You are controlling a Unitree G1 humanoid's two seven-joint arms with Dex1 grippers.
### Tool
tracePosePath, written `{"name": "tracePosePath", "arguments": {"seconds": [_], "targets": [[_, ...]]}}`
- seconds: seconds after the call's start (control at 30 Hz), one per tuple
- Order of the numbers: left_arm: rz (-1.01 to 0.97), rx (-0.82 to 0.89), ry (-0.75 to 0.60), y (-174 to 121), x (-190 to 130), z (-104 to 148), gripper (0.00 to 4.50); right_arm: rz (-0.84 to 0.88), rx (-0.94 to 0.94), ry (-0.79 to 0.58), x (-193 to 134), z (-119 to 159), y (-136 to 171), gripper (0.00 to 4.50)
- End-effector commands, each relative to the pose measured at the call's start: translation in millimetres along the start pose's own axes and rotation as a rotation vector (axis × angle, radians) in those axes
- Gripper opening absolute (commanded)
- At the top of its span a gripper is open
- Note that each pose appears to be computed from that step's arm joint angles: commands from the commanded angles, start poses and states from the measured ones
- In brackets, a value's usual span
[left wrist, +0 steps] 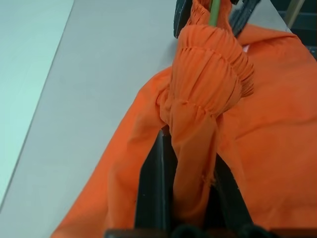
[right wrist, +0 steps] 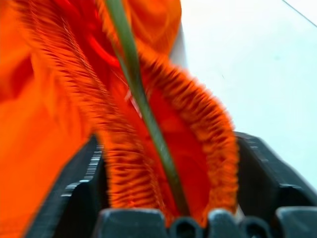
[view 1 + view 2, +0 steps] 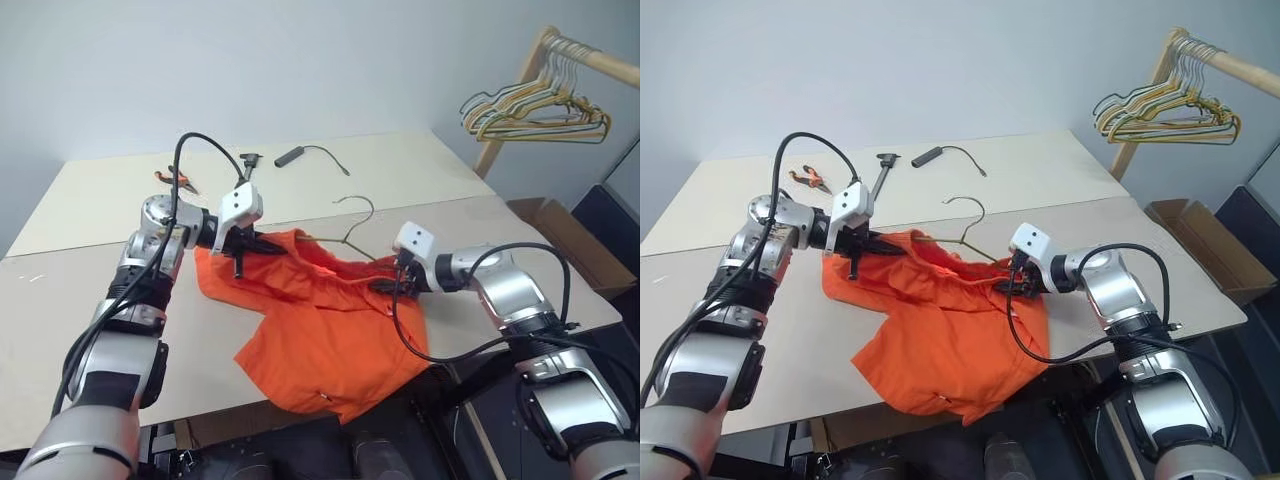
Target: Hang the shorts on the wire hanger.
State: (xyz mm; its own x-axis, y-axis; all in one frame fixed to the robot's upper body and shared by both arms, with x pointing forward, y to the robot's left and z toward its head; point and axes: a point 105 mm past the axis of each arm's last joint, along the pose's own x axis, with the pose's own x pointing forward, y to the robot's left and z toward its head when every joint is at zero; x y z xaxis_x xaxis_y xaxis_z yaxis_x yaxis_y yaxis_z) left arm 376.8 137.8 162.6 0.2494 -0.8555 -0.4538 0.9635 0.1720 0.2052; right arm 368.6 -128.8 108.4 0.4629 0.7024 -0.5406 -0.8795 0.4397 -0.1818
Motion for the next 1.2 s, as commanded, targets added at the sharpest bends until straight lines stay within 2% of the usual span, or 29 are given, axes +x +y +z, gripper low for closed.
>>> {"name": "tracePosePath", "arguments": {"seconds": [0.03, 0.17, 0.27, 0.57, 0.67, 0.83, 1.07, 1.2], "targets": [[0.024, 0.043, -0.038, 4.1, -8.2, 16.3, 0.0, 0.002, -0.03, -0.036, -6.3, 11.4, -3.7, 2.27], [0.015, 0.046, -0.034, 3.0, -7.1, 16.3, 0.0, 0.022, -0.024, -0.018, -6.4, 3.9, 0.1, 0.93], [0.006, 0.049, -0.032, 2.1, -6.0, 16.0, 0.0, 0.053, -0.029, -0.015, -7.9, 2.2, 5.3, 0.13], [0.015, 0.068, -0.07, 3.8, -2.8, 22.0, 0.0, 0.072, 0.001, -0.03, -23.5, 4.4, 8.1, 0.11], [0.037, 0.037, -0.123, 7.6, -6.2, 29.3, 0.66, 0.075, 0.022, -0.021, -36.6, 1.2, 12.7, 0.11], [0.093, 0.01, -0.246, 14.3, -19.8, 46.6, 2.23, 0.032, 0.098, 0.004, -57.9, -11.2, 22.2, 0.11], [0.301, -0.004, -0.485, 32.1, -55.4, 88.5, 4.48, -0.195, 0.369, 0.033, -103.0, -41.2, 28.1, 0.11], [0.308, -0.055, -0.618, 18.2, -53.9, 111.8, 4.48, -0.418, 0.562, 0.032, -137.2, -52.8, 19.9, 0.11]]}}
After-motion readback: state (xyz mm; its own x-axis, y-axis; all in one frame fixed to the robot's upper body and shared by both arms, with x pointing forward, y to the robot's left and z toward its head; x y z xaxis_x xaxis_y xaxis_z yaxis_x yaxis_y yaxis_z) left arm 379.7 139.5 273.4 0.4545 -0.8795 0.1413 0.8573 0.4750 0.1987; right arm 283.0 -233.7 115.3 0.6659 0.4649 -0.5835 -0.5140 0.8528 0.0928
